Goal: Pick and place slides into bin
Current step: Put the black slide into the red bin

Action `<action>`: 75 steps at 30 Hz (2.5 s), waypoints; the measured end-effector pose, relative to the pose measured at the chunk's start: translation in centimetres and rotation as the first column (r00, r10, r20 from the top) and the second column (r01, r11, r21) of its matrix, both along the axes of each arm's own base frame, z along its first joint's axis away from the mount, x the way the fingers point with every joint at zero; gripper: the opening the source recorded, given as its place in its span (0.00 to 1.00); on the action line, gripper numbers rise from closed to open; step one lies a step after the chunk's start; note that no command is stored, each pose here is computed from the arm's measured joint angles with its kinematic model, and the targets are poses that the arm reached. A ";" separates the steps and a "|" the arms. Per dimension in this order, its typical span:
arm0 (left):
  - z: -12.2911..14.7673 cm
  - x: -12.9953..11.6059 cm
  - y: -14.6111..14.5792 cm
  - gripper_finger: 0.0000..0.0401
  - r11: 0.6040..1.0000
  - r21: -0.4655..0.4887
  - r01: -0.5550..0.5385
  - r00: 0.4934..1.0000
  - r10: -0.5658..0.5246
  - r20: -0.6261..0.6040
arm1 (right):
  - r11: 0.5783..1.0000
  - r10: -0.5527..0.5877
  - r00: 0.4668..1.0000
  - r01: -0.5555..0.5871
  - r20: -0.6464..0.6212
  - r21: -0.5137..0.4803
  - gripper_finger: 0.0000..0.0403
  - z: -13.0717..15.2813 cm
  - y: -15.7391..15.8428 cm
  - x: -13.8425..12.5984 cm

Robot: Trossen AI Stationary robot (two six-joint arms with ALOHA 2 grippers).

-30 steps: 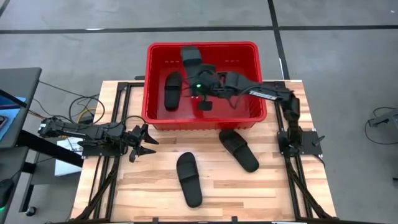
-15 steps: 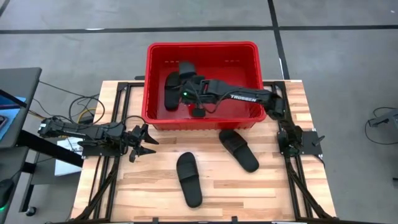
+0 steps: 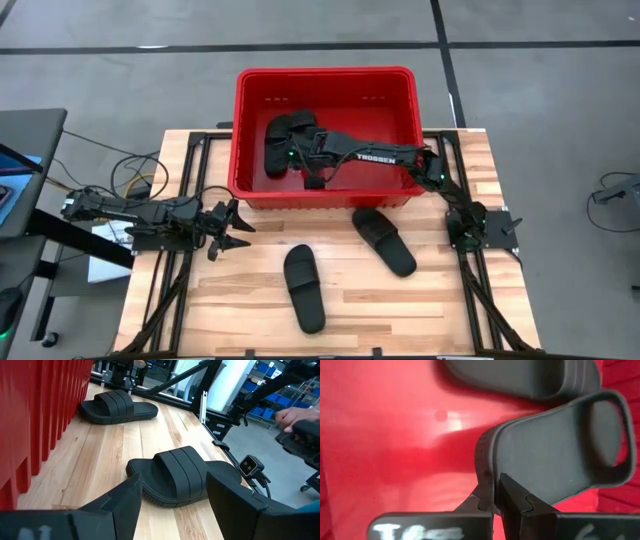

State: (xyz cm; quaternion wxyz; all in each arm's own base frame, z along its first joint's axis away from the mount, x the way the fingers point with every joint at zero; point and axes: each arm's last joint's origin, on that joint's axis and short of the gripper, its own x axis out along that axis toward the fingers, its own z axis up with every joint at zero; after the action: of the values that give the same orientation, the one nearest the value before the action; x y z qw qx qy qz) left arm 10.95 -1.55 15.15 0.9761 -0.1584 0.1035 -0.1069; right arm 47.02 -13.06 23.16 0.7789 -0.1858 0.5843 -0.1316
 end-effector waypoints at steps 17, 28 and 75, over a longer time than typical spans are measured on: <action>0.0 0.0 0.0 0.53 1.000 0.000 0.000 1.000 0.000 0.000 | 0.997 -0.041 0.998 0.038 0.039 0.064 0.00 -1.5 -1.1 0.5; 0.0 0.0 0.0 0.53 1.000 0.000 0.000 1.000 0.000 0.000 | 0.996 -0.059 0.997 0.055 0.053 0.071 0.02 -1.5 -1.3 0.5; 0.0 0.0 0.0 0.52 1.000 0.000 0.000 1.000 0.000 0.000 | 0.999 -0.034 0.999 0.034 0.036 0.013 0.34 -1.3 -0.1 0.8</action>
State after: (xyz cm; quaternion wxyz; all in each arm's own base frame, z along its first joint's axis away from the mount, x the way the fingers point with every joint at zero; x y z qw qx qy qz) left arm 10.95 -1.55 15.15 0.9761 -0.1583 0.1034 -0.1070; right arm 47.83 -13.17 21.87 0.7882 -0.1687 0.5739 -0.1447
